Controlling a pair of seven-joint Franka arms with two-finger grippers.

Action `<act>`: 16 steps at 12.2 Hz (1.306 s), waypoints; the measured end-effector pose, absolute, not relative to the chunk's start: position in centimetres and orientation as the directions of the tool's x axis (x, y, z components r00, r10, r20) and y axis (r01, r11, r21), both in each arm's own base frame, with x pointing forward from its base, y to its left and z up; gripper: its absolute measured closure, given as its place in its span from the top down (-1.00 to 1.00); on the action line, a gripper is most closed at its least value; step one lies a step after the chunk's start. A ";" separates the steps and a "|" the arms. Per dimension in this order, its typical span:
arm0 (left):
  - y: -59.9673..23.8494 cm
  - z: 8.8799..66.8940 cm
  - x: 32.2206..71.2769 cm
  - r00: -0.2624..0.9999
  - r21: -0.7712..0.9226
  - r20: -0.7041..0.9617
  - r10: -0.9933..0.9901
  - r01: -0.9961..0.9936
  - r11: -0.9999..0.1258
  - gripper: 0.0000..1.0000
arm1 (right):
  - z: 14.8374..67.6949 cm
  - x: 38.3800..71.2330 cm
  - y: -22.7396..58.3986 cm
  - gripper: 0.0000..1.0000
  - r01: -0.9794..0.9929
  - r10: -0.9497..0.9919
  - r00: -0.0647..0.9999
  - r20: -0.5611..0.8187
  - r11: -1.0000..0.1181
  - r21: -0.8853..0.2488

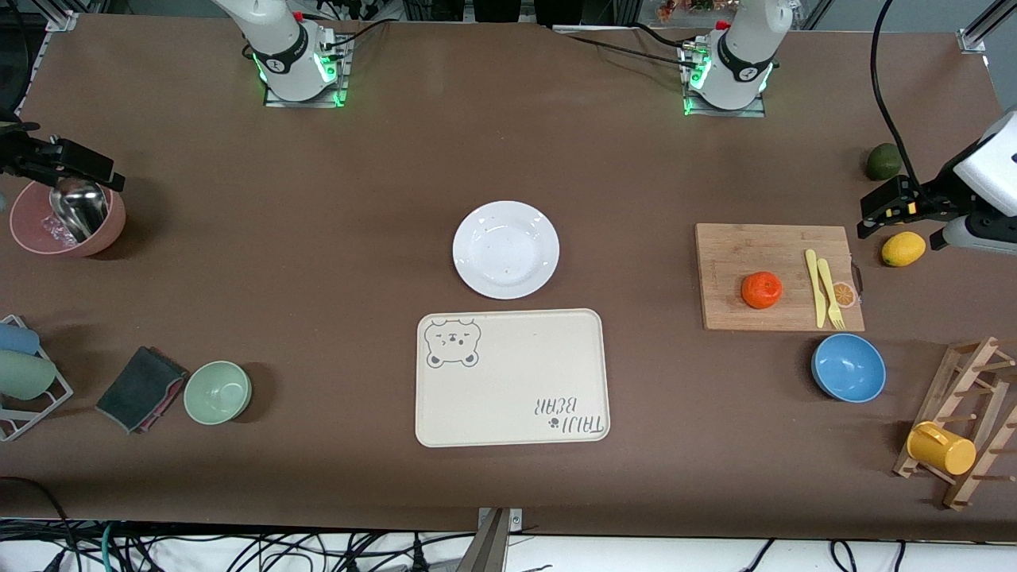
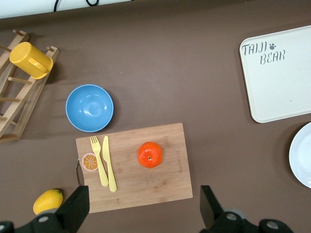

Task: Place orange and plate with both arms

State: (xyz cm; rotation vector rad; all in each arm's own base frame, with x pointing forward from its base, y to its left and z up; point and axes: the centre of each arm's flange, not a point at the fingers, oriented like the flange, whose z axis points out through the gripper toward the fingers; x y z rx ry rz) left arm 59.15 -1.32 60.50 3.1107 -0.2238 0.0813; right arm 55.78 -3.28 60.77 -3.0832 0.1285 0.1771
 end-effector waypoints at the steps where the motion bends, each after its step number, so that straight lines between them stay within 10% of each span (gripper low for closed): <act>1: -1.4 60.4 59.2 0.988 0.018 0.051 -0.143 -0.144 -0.989 1.00 | 60.8 55.8 -3.3 1.00 -0.086 -0.080 0.990 -0.116 -0.995 -0.046; 16: -1.4 60.1 59.4 0.988 0.019 0.051 -0.144 -0.145 -0.989 1.00 | 60.8 55.8 -3.3 1.00 -0.085 -0.080 0.990 -0.116 -0.995 -0.046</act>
